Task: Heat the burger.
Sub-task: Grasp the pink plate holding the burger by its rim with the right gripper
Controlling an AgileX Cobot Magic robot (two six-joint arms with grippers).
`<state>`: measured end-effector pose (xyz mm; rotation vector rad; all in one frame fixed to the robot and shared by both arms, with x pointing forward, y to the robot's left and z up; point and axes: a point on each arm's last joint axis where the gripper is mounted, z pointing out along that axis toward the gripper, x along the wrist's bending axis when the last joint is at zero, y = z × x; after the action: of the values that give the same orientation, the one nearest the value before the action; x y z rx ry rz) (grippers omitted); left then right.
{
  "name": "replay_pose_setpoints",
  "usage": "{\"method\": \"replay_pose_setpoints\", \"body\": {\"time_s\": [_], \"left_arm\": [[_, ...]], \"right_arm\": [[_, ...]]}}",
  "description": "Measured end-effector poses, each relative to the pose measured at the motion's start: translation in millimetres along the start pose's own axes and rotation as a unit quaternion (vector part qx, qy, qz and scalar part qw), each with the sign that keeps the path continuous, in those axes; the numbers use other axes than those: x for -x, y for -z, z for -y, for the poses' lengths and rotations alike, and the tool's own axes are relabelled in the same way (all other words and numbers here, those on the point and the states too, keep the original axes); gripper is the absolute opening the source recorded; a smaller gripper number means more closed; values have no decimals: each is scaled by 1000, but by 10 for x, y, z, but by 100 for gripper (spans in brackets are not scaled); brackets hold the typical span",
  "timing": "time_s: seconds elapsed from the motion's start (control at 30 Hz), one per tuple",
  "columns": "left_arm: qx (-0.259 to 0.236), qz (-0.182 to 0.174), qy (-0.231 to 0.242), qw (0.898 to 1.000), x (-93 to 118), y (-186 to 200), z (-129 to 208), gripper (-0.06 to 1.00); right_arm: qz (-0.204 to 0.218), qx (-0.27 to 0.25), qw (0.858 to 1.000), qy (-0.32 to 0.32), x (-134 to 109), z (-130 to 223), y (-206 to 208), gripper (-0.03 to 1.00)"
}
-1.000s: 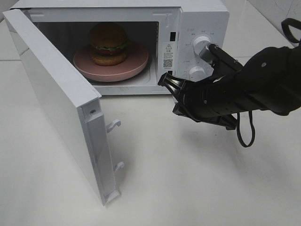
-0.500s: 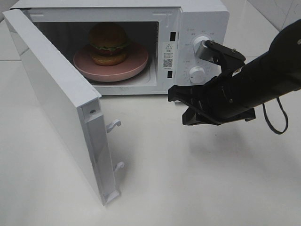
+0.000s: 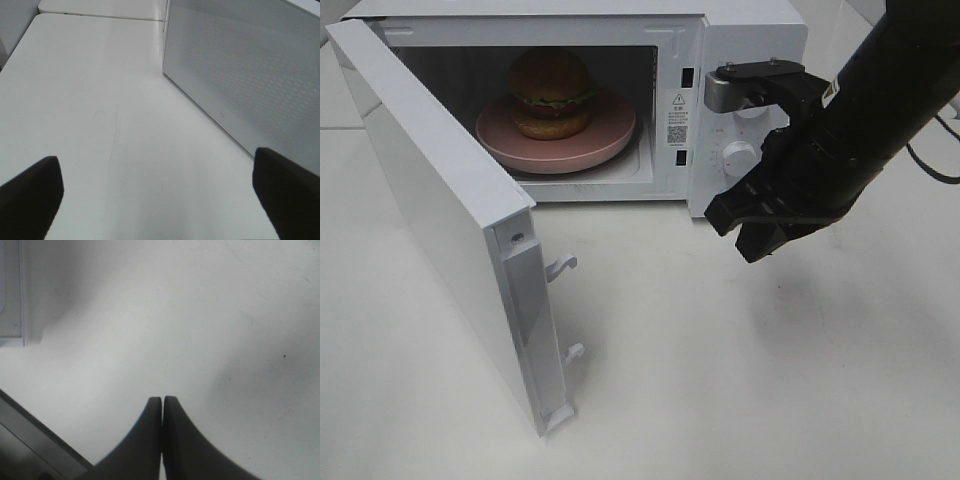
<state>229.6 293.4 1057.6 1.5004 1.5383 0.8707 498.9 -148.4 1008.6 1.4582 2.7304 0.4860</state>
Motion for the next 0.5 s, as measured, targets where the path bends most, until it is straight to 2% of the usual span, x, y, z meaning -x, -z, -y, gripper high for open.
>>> {"method": "replay_pose_setpoints", "body": {"time_s": [0.07,0.1,0.17,0.2,0.23,0.27,0.33,0.37,0.4,0.43,0.47,0.5], "left_arm": [[0,0,0,1000,0,0,0,96],[0,0,0,1000,0,0,0,96],[0,0,0,1000,0,0,0,96],[0,0,0,1000,0,0,0,96],[0,0,0,1000,0,0,0,96],[0,0,0,1000,0,0,0,96],[0,0,0,1000,0,0,0,96],[0,0,0,1000,0,0,0,96],[0,0,0,1000,0,0,0,96],[0,0,0,1000,0,0,0,96],[0,0,0,1000,0,0,0,96],[0,0,0,1000,0,0,0,96]], "right_arm": [[-2,-6,1000,21,-6,-4,21,1],[-7,-18,997,72,-15,-1,50,1],[-8,-23,995,95,-17,0,63,1],[-13,-32,988,152,-22,11,76,2],[-13,-32,988,152,-22,11,76,2],[-18,-39,978,205,-26,22,82,2],[-21,-43,973,228,-28,30,82,2],[-24,-43,958,284,-28,33,83,2],[-25,-42,949,312,-28,33,83,2],[-25,-42,949,312,-28,33,83,2],[-27,-41,930,365,-28,33,83,3],[-28,-40,921,386,-28,33,83,3]]}}
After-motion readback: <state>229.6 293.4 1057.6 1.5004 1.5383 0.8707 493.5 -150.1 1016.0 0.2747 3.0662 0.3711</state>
